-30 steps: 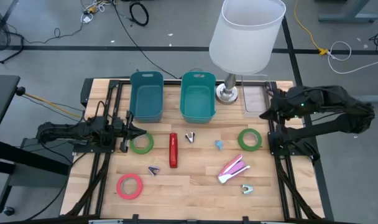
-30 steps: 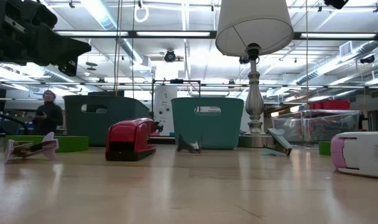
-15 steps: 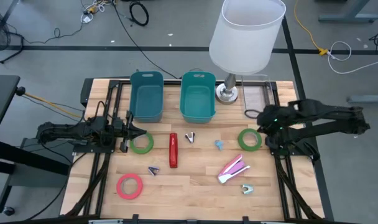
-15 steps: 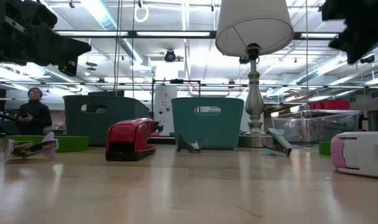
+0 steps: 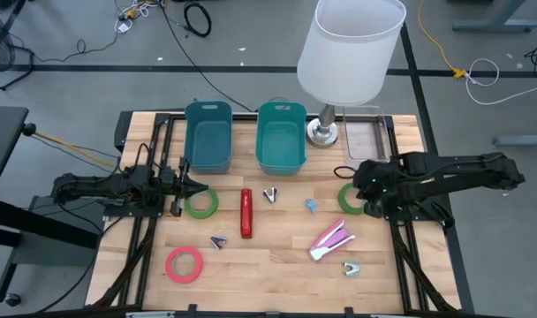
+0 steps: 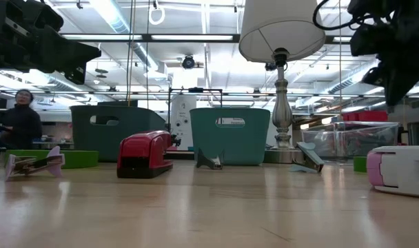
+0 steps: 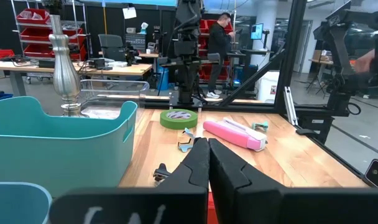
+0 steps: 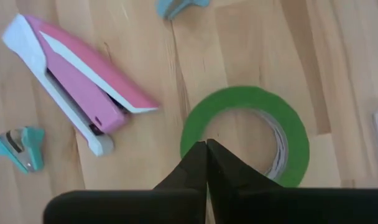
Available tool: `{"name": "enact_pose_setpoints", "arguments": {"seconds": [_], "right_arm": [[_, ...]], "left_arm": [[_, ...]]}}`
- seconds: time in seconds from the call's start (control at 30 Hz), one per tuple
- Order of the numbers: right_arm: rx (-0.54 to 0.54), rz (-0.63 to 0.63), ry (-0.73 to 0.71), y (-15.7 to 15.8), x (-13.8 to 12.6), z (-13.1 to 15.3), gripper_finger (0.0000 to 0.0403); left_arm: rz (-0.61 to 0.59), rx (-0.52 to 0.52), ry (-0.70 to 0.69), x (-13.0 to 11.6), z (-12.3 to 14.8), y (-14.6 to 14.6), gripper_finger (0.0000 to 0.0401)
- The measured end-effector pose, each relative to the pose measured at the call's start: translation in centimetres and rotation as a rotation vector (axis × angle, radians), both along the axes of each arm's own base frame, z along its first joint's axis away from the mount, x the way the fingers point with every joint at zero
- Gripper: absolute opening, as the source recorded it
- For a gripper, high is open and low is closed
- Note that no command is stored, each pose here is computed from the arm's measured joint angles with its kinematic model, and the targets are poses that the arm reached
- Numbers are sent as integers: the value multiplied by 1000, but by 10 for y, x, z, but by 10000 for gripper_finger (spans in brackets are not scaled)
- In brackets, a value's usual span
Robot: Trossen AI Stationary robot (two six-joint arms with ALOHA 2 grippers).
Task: Pick and place Stapler, Stapler remover, tape
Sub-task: Put the green tape into the green bin
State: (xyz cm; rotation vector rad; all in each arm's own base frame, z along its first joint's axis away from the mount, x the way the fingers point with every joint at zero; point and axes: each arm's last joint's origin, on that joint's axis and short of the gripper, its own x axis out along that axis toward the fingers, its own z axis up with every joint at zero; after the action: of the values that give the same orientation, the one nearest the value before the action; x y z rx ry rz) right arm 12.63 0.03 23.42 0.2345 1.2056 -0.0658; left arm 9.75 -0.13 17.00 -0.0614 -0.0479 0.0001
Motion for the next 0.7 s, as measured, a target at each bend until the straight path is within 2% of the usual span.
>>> {"name": "enact_pose_setpoints", "arguments": {"seconds": [0.17,0.33,0.5,0.7], "right_arm": [[20,-30,27,0,5,-3,43],[3,-61,23,-1,10,-5,102],[-17,-161,38,-2,12,-7,167],[14,-248,58,-2,15,-9,227]], "left_arm": [[0,0,0,0,0,0,3],[0,0,0,0,0,0,3],[0,0,0,0,0,0,3],[0,0,0,0,0,0,3]]}}
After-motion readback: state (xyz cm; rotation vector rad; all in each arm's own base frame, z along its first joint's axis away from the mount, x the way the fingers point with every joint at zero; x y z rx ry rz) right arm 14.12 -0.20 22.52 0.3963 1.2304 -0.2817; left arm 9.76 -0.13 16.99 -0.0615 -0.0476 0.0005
